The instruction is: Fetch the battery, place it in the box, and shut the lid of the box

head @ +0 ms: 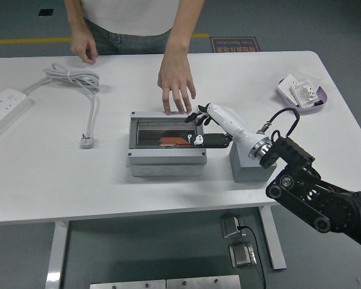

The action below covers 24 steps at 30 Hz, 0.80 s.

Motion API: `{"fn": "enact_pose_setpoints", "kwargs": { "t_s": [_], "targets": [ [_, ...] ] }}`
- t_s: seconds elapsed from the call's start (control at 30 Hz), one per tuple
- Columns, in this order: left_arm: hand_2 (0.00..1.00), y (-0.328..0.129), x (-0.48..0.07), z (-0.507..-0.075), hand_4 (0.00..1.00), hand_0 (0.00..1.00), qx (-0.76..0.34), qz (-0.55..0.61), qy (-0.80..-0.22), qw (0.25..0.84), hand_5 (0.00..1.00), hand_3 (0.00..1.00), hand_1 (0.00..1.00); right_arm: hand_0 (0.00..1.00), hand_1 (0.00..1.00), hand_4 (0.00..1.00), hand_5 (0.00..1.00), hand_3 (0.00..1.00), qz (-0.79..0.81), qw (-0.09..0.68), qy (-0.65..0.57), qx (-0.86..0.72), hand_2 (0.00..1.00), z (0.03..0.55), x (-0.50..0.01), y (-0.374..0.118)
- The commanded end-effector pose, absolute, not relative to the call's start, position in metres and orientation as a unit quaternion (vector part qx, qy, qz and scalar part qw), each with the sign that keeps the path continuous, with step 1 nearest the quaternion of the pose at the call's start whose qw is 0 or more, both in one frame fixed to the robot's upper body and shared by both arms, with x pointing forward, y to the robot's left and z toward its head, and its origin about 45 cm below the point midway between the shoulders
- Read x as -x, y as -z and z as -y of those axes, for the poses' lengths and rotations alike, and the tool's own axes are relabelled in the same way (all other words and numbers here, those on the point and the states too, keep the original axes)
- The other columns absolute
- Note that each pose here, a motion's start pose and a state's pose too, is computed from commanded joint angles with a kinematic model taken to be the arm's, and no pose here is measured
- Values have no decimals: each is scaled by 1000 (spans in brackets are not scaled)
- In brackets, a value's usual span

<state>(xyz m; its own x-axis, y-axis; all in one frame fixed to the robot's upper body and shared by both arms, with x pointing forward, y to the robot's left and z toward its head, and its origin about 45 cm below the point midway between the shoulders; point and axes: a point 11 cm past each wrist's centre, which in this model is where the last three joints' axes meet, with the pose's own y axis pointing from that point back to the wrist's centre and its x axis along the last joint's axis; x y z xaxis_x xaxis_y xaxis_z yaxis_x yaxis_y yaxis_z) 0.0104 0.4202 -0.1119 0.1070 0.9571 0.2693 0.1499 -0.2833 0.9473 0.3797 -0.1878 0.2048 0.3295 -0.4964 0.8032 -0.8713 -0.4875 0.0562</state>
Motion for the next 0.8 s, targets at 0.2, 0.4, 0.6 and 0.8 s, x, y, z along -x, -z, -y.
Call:
{"fn": "enact_pose_setpoints", "kwargs": {
  "t_s": [0.2, 0.4, 0.6, 0.8],
  "targets": [
    [553, 113, -8, -417, 619, 521, -622, -446, -501, 403, 257, 622, 591, 508, 536, 815, 534, 579, 473, 236, -368, -765, 637, 203, -369, -213],
    [552, 115, -4, -412, 621, 521, -619, -450, -501, 404, 260, 622, 592, 491, 530, 816, 534, 580, 510, 214, -361, -751, 637, 215, -360, -226],
    [553, 116, -3, -410, 623, 523, -618, -450, -500, 407, 260, 623, 593, 480, 519, 816, 540, 575, 542, 203, -389, -717, 630, 238, -362, -261],
    [554, 116, -4, -409, 624, 526, -615, -450, -501, 409, 261, 623, 592, 508, 512, 818, 546, 569, 584, 192, -385, -688, 627, 271, -358, -281]
  ]
}}
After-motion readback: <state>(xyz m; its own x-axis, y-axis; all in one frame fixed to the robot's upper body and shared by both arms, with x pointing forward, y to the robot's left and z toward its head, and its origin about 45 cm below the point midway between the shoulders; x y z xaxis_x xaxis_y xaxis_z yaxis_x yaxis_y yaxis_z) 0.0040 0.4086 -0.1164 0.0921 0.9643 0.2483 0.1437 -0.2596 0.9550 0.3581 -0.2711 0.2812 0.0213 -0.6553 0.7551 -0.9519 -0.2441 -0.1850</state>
